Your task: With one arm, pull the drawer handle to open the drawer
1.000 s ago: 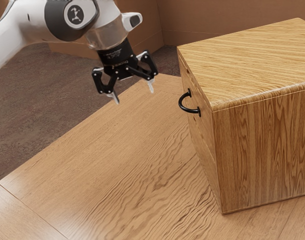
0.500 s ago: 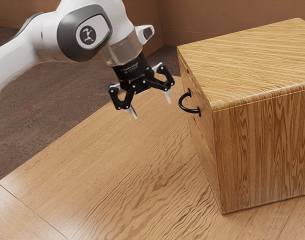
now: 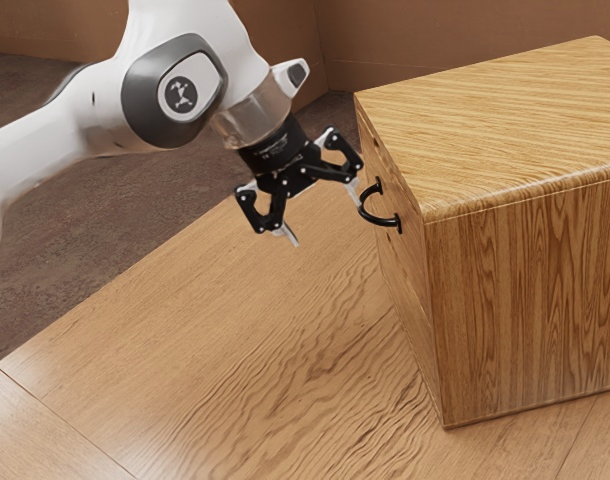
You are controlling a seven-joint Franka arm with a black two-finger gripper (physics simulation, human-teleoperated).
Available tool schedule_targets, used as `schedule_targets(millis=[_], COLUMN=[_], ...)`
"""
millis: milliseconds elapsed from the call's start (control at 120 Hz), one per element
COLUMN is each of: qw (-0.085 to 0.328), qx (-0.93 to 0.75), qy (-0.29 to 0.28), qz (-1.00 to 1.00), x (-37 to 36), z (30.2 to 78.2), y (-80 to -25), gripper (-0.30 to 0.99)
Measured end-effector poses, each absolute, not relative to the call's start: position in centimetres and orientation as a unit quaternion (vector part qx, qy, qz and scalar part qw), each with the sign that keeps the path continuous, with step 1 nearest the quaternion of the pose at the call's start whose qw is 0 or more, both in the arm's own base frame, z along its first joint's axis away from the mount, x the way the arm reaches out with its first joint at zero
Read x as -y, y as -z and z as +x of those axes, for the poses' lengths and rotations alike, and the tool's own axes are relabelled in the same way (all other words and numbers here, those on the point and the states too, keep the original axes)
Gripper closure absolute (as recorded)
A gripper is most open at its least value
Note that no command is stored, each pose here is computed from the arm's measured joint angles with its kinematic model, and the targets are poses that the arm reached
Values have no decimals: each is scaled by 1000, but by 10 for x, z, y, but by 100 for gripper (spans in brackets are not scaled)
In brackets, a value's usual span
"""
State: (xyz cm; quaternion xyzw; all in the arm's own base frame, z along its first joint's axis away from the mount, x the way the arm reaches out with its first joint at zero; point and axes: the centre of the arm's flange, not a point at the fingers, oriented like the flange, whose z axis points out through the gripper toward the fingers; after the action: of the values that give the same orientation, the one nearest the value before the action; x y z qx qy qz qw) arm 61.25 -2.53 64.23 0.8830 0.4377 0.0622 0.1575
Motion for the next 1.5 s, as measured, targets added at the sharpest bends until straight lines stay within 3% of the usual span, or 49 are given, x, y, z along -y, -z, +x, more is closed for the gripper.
schedule_targets(millis=[758, 1500], qw=[171, 170], qx=[-453, -483], qy=[-53, -45], qz=[873, 858], x=[30, -6], z=[617, 583], y=[-616, -616], gripper=[0, 0])
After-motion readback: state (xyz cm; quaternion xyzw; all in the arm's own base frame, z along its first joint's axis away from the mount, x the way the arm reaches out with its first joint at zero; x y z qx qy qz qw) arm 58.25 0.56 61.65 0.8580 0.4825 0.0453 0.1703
